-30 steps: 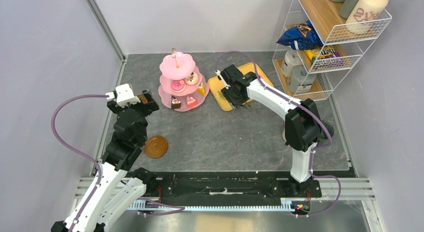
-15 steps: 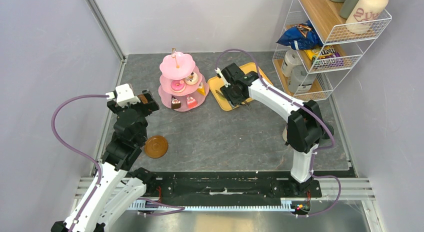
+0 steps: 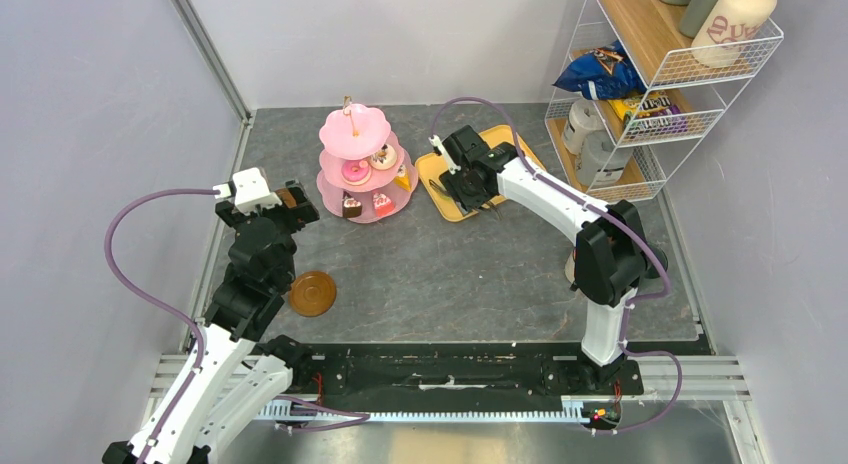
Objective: Serve the afternoon tea
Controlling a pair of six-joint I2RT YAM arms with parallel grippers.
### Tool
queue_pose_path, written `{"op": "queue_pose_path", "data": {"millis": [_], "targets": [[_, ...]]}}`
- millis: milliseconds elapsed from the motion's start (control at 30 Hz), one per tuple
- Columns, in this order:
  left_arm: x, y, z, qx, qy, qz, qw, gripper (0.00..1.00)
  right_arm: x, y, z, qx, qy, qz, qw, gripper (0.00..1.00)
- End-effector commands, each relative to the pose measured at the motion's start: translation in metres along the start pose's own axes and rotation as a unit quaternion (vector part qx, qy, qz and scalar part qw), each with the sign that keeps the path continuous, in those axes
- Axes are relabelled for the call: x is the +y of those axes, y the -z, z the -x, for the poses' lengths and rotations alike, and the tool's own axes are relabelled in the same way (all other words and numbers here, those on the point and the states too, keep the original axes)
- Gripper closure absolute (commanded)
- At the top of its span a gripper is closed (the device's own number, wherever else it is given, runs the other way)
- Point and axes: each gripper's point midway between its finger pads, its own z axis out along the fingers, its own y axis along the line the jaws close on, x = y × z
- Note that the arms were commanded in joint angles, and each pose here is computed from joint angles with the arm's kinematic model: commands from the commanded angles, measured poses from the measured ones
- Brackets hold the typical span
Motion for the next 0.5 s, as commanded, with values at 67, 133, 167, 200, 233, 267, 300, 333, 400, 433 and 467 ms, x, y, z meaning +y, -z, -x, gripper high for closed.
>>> {"op": "queue_pose_path", "data": {"millis": [67,133,167,200,233,267,300,333,400,433,467], "targets": [[-0.005,-0.002,0.007,-0.013,0.026,-0.006,1.0,0.01,-0.004,-0.008,-0.004,0.009,0.003,-0.012,1.0,0.43],[-0.005,-0.002,0.007,-0.013,0.026,-0.006,1.0,0.01,-0.003,-0.011,-0.007,0.016,0.005,-0.013,1.0,0.43],[-0.005,-0.002,0.007,-0.013,0.026,-0.007,1.0,0.01,-0.003,-0.012,-0.009,0.019,0.006,-0.013,1.0,0.43],[-0.005,-0.002,0.007,-0.013,0.026,-0.007,1.0,0.01,-0.003,-0.013,-0.01,0.022,0.007,-0.011,1.0,0.43],[-0.005,-0.002,0.007,-0.013,0.026,-0.007,1.0,0.01,-0.002,-0.013,-0.01,0.023,0.007,-0.009,1.0,0.43],[-0.005,-0.002,0.007,-0.012,0.026,-0.007,1.0,0.01,-0.001,-0.015,-0.012,0.026,0.007,-0.007,1.0,0.43],[-0.005,-0.002,0.007,-0.013,0.026,-0.007,1.0,0.01,0.0,-0.015,-0.013,0.029,0.008,-0.005,1.0,0.43],[-0.005,-0.002,0.007,-0.013,0.026,-0.008,1.0,0.01,0.0,-0.015,-0.014,0.032,0.008,-0.004,0.999,0.43],[-0.005,-0.002,0.007,-0.013,0.026,-0.008,1.0,0.01,-0.001,-0.015,-0.015,0.036,0.009,-0.007,0.999,0.44],[-0.005,-0.002,0.007,-0.013,0.026,-0.007,1.0,0.01,-0.002,-0.015,-0.017,0.039,0.01,-0.01,0.999,0.44],[-0.005,-0.002,0.007,-0.013,0.026,-0.007,1.0,0.01,-0.003,-0.014,-0.017,0.04,0.011,-0.012,0.999,0.45]]}}
